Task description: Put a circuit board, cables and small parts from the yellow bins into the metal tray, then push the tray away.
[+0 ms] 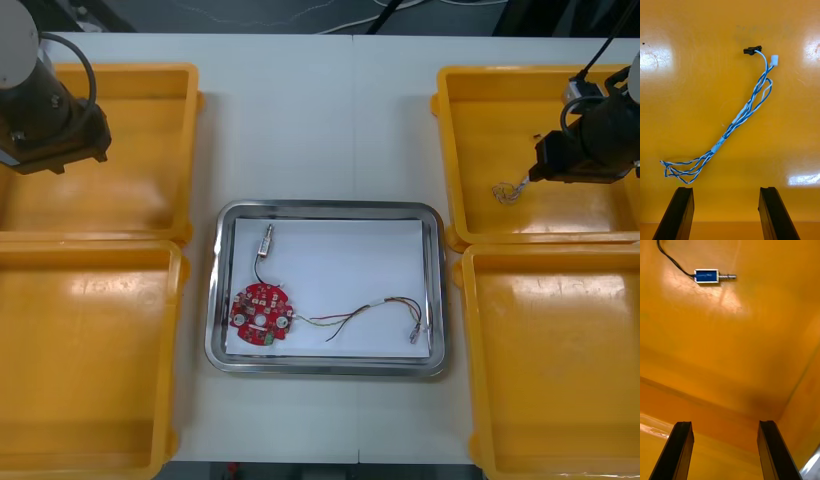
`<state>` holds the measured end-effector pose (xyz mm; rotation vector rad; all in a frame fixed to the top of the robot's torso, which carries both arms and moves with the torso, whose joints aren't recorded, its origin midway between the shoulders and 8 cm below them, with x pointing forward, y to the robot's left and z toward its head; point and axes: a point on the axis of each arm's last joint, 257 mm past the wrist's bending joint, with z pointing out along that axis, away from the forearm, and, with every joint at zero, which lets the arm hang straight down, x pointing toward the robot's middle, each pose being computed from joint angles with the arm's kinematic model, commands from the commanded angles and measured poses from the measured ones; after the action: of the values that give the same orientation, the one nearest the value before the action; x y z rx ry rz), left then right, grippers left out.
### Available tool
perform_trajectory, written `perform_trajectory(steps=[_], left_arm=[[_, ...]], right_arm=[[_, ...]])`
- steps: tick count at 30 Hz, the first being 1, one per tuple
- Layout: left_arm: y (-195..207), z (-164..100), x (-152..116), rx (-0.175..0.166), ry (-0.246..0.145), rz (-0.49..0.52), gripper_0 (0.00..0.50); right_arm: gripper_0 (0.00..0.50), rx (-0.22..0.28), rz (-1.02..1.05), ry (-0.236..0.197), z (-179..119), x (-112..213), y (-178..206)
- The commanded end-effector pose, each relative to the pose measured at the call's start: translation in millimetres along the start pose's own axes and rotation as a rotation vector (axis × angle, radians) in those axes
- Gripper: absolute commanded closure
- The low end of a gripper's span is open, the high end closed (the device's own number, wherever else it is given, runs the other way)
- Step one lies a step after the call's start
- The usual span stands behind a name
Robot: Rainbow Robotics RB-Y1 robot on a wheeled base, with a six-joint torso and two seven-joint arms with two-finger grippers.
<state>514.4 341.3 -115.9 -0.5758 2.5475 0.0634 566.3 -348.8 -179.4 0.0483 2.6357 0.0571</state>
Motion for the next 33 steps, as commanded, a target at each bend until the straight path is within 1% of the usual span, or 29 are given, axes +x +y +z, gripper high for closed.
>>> perform_trajectory(steps=[1,5,7,8,10,14,16,17,19,23,25,27,30,33], left_arm=[[24,-18,-52,-0.009,-0.112,0.104,0.0],[28,-15,-64,-0.001,-0.137,0.16,0.0],[29,-15,-69,0.003,-0.151,0.212,0.0],[29,-15,-71,0.003,-0.157,0.223,0.0],[27,-16,-73,0.004,-0.167,0.281,0.0],[23,-16,-74,0.01,-0.174,0.373,0.0],[20,-16,-74,0.019,-0.177,0.443,0.0],[19,-16,-74,0.022,-0.179,0.459,0.0],[16,-16,-73,0.04,-0.175,0.523,0.0],[16,-13,-73,0.05,-0.174,0.614,0.0],[15,-12,-76,0.052,-0.182,0.662,0.0],[15,-9,-78,0.058,-0.181,0.688,0.0],[18,-5,-85,0.069,-0.186,0.746,0.0],[20,-1,-91,0.071,-0.197,0.797,0.0]], right_arm=[[0.0,0.04,0.071,-0.064,-26,-19,-28],[0.0,0.04,0.152,-0.072,-28,-23,-27],[0.0,0.035,0.21,-0.072,-28,-25,-24],[0.0,0.034,0.225,-0.069,-27,-25,-23],[0.0,0.031,0.292,-0.055,-25,-25,-24],[0.0,0.03,0.398,-0.034,-20,-23,-24],[0.0,0.03,0.463,-0.031,-17,-22,-21],[0.0,0.029,0.48,-0.03,-17,-22,-21],[0.0,0.024,0.547,-0.026,-14,-20,-15],[0.0,0.021,0.63,-0.021,-10,-19,-8],[0.0,0.021,0.66,-0.022,-8,-20,-2],[0.0,0.026,0.669,-0.025,-8,-21,1],[0.0,0.041,0.675,-0.04,-6,-26,8],[0.0,0.04,0.679,-0.049,-4,-29,13]])
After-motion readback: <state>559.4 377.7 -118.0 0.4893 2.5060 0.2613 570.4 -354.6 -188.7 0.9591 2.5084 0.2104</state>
